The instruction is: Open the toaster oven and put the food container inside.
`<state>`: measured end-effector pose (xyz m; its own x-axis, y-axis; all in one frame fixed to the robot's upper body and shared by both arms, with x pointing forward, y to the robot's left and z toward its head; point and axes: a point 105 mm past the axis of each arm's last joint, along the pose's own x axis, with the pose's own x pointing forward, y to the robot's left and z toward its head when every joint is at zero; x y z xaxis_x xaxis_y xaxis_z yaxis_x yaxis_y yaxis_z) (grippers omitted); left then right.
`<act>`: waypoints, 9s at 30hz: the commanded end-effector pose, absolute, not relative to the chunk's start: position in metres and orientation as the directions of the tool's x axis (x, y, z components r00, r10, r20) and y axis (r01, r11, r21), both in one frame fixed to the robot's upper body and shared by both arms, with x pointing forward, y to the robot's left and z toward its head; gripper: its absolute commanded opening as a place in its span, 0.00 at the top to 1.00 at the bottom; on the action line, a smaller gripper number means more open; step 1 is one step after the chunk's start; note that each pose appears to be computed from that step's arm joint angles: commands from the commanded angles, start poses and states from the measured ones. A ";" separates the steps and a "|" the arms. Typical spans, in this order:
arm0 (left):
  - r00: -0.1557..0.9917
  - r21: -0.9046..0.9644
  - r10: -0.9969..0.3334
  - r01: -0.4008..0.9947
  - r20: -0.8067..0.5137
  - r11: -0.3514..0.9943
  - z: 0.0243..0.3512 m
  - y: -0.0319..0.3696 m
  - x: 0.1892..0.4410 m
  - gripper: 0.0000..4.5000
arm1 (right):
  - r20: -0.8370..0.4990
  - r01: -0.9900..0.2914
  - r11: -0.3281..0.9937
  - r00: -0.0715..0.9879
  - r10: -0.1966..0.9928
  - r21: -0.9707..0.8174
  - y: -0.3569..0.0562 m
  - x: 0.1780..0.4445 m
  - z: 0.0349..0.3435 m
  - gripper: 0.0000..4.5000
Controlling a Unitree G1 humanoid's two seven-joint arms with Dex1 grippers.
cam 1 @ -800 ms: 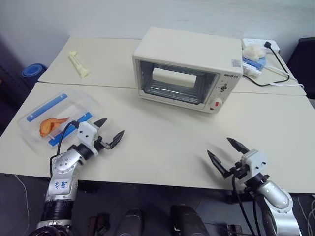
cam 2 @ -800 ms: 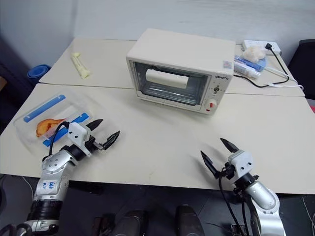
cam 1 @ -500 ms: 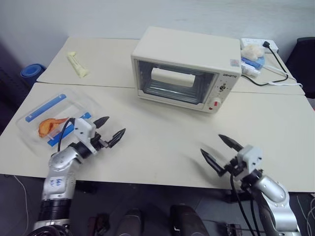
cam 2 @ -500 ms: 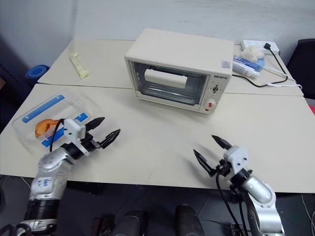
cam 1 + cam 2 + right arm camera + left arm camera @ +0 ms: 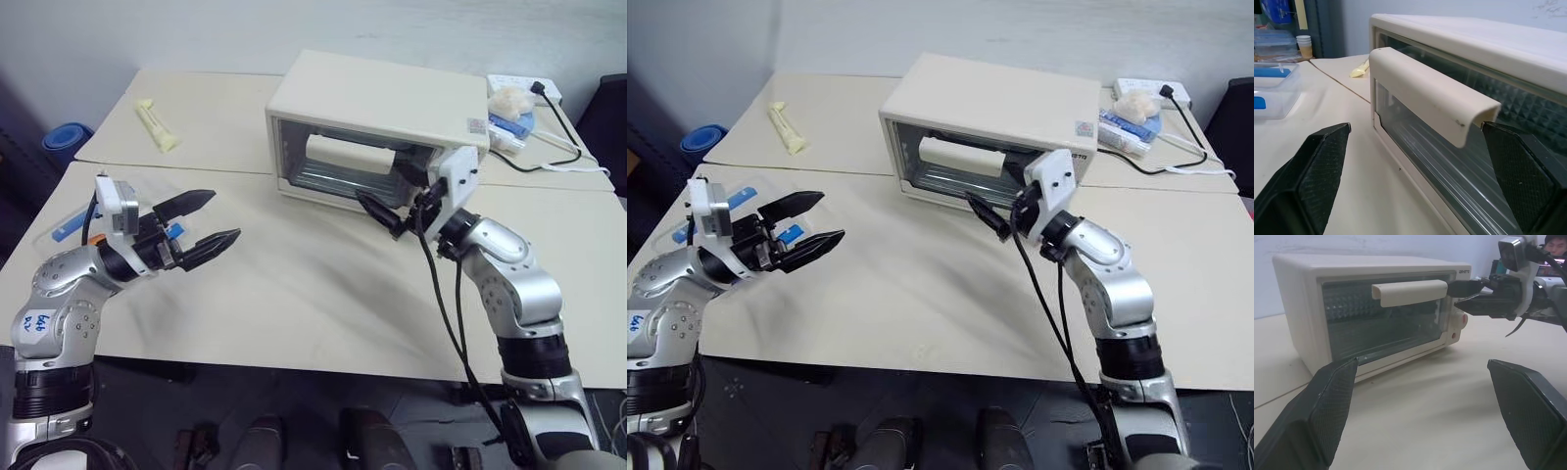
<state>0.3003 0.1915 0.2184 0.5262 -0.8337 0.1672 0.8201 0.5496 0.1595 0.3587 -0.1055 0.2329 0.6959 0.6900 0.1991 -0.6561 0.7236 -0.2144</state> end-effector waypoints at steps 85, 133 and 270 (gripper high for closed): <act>0.962 -0.361 0.271 -0.246 0.020 0.899 0.194 0.425 0.197 0.01 | 0.323 -0.836 0.363 0.239 0.916 -0.411 -0.102 0.255 0.190 0.00; 0.818 -0.162 -0.461 0.432 -0.343 0.887 0.259 0.200 0.370 0.99 | 0.215 -0.694 0.594 0.559 0.801 -0.407 -0.160 0.243 0.164 0.00; 0.628 0.294 -0.766 0.764 -0.138 0.574 0.145 0.247 0.283 0.00 | -0.004 -0.882 0.324 0.346 0.938 -0.341 -0.162 0.276 0.157 0.26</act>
